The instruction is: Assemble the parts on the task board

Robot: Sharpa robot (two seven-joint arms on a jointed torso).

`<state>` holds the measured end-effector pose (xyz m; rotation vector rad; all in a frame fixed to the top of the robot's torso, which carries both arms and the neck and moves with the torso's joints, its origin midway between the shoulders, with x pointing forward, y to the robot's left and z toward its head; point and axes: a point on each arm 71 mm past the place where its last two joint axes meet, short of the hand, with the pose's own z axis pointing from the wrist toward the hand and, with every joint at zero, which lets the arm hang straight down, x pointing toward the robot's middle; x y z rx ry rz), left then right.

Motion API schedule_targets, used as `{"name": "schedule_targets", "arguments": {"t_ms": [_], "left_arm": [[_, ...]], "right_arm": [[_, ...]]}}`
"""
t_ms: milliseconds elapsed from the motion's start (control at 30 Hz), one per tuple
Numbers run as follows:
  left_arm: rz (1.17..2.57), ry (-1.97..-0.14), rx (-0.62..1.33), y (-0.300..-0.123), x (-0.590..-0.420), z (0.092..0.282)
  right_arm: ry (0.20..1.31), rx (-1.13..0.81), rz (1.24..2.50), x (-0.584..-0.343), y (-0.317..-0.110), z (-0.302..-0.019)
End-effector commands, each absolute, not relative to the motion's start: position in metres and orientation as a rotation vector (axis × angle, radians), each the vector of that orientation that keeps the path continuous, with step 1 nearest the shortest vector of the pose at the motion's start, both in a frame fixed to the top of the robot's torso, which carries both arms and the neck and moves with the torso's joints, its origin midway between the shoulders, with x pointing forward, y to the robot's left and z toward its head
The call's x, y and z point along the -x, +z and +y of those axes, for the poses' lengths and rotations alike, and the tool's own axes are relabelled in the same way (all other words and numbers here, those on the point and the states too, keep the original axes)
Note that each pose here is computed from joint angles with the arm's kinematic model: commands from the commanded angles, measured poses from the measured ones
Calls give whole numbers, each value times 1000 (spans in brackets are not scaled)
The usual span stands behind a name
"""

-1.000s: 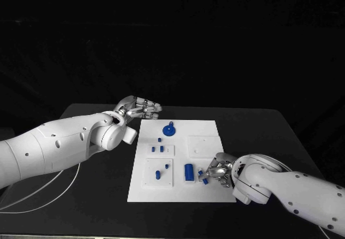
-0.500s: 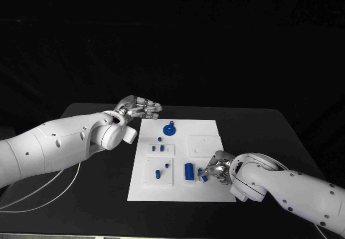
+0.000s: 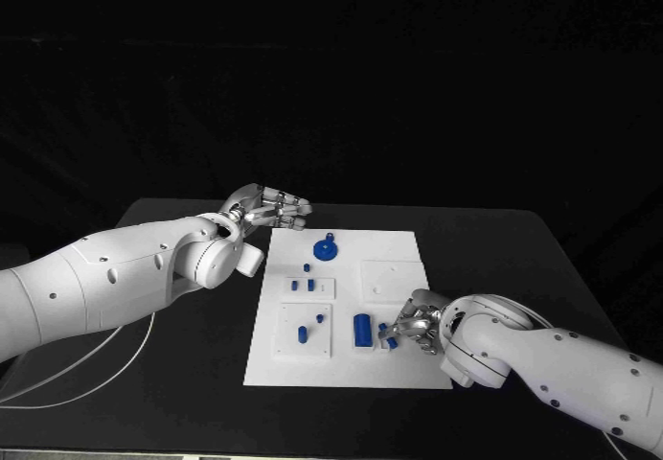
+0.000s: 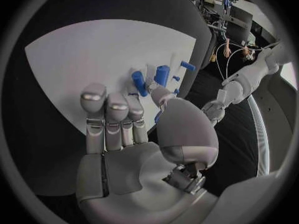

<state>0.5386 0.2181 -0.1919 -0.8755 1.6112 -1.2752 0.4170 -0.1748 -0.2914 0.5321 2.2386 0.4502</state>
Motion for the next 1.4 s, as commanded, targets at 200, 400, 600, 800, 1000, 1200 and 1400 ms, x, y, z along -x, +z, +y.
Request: {"name": "schedule_targets", "arguments": {"t_ms": [200, 400, 600, 800, 1000, 1200, 1400], "left_arm": [[1617, -1293, 875, -191, -538, 217], [1617, -1291, 876, -191, -538, 217], [1617, -1290, 877, -191, -538, 218], [1617, -1289, 877, -192, -538, 218], [1616, -1287, 878, -192, -538, 219], [1611, -1283, 879, -192, -539, 220], [1587, -1277, 893, -191, -543, 225]], "right_arm": [[456, -503, 2257, -414, -296, -171], [459, -497, 2262, -414, -296, -171], [461, -495, 2262, -414, -296, -172], [471, -493, 2260, -413, -295, -172], [469, -513, 2236, -415, -294, -178], [497, -569, 2178, -419, -292, -194], [640, -672, 2051, -440, -275, -216]]}}
